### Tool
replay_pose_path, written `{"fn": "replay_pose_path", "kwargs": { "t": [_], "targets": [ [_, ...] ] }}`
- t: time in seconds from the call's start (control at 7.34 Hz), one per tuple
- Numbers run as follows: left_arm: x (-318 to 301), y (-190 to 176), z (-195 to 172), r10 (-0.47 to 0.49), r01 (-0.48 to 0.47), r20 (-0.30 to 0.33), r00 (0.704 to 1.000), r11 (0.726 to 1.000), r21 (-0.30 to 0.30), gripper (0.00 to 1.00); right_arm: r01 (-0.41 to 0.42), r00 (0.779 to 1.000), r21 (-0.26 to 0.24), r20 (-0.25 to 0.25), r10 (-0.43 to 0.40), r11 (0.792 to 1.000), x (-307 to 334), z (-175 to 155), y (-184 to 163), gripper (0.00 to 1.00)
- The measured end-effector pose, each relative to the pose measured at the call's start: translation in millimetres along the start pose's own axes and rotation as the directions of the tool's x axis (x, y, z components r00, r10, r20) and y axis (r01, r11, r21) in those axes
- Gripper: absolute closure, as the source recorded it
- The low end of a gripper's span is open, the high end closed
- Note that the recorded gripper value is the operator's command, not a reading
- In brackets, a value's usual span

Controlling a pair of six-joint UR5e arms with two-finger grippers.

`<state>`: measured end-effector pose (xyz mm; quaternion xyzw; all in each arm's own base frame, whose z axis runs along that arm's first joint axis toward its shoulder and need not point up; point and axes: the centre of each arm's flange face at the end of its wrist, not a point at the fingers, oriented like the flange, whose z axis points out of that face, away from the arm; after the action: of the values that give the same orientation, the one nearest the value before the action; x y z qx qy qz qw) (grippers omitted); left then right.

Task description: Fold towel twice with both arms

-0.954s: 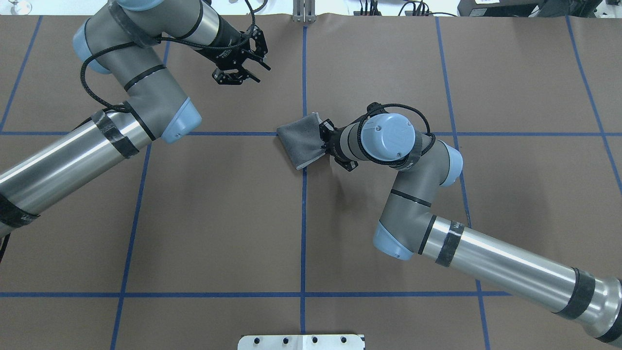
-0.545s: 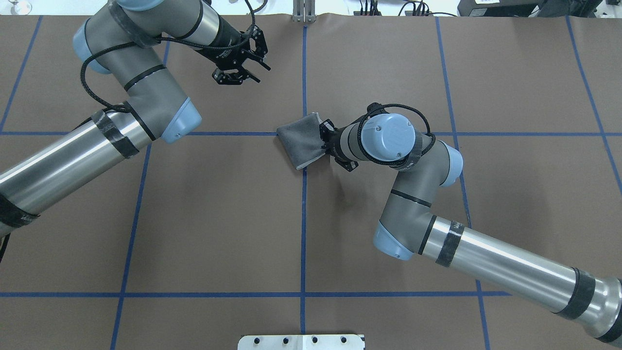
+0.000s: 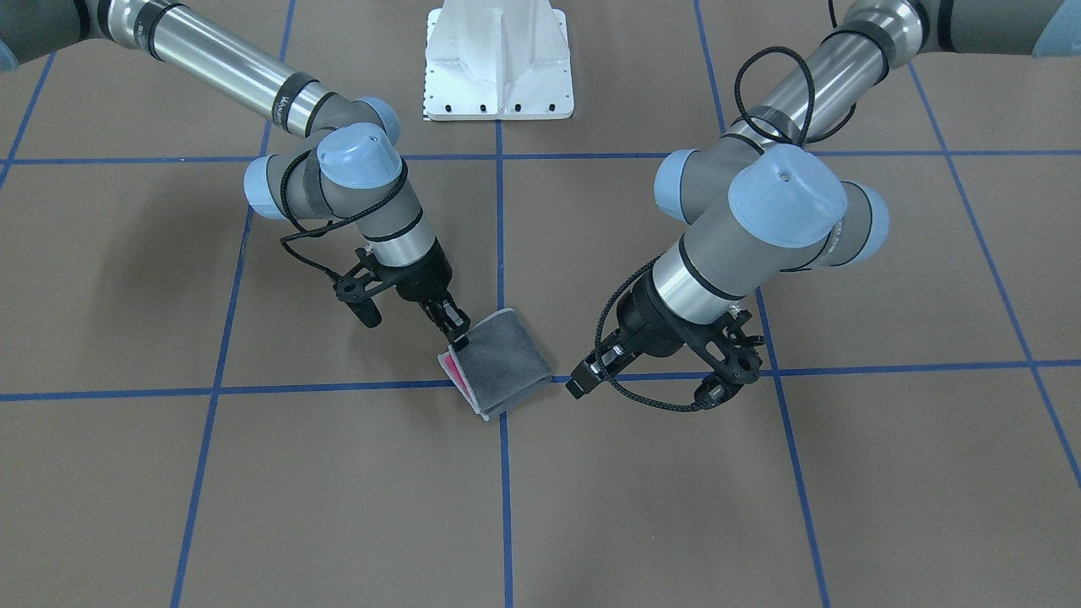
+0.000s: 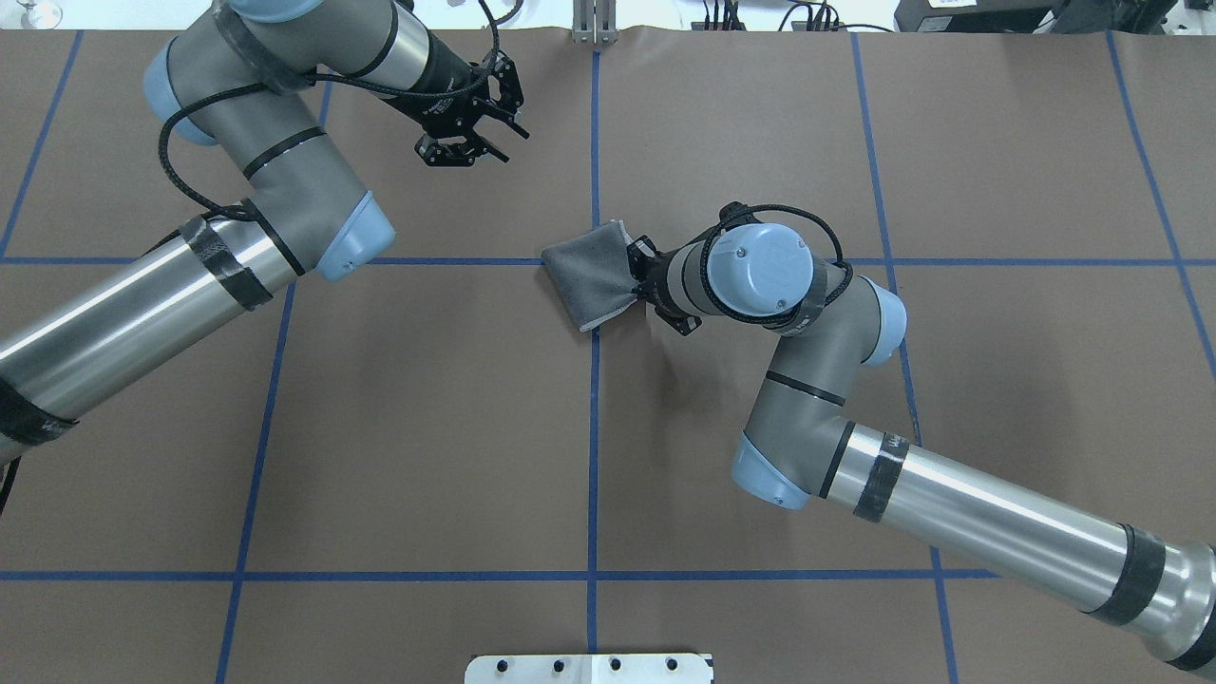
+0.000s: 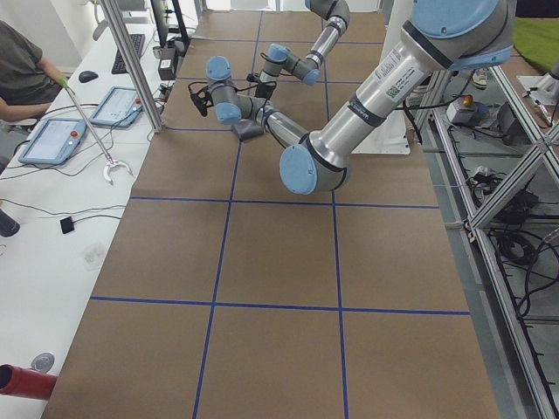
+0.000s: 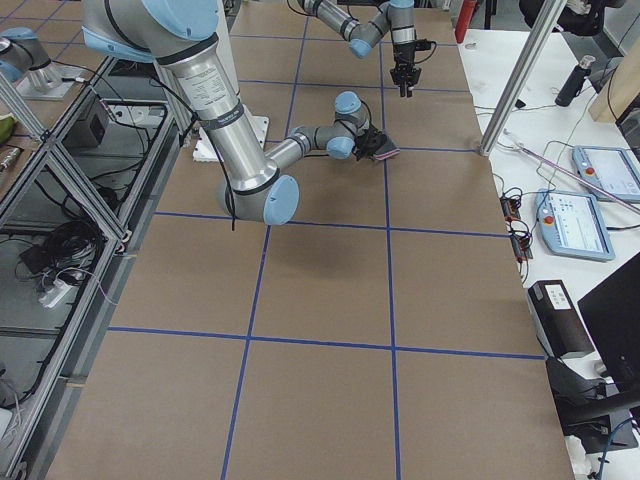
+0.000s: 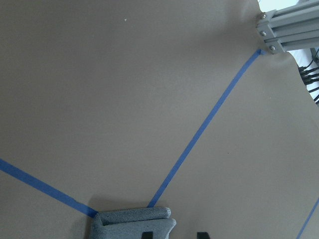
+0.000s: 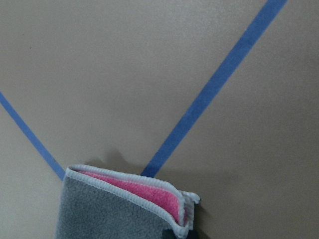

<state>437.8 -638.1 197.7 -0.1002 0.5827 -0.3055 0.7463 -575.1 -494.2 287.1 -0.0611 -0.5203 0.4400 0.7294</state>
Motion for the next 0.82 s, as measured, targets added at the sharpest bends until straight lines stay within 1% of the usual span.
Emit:
{"fn": "replay_pose_path", "kwargs": {
  "t": [0.55, 0.82],
  "targets": [
    [0.3, 0.6, 1.4, -0.002, 0.002, 0.002, 1.000, 1.000, 0.000, 0.59, 0.003, 1.000, 0.000, 0.006, -0.003, 1.000, -6.3, -7.5, 0.6, 1.00],
    [-0.2, 0.4, 2.3, -0.002, 0.002, 0.003, 1.000, 1.000, 0.000, 0.59, 0.024, 1.000, 0.013, -0.006, -0.024, 1.000, -11.5, -15.8, 2.5, 1.00]
  ]
}}
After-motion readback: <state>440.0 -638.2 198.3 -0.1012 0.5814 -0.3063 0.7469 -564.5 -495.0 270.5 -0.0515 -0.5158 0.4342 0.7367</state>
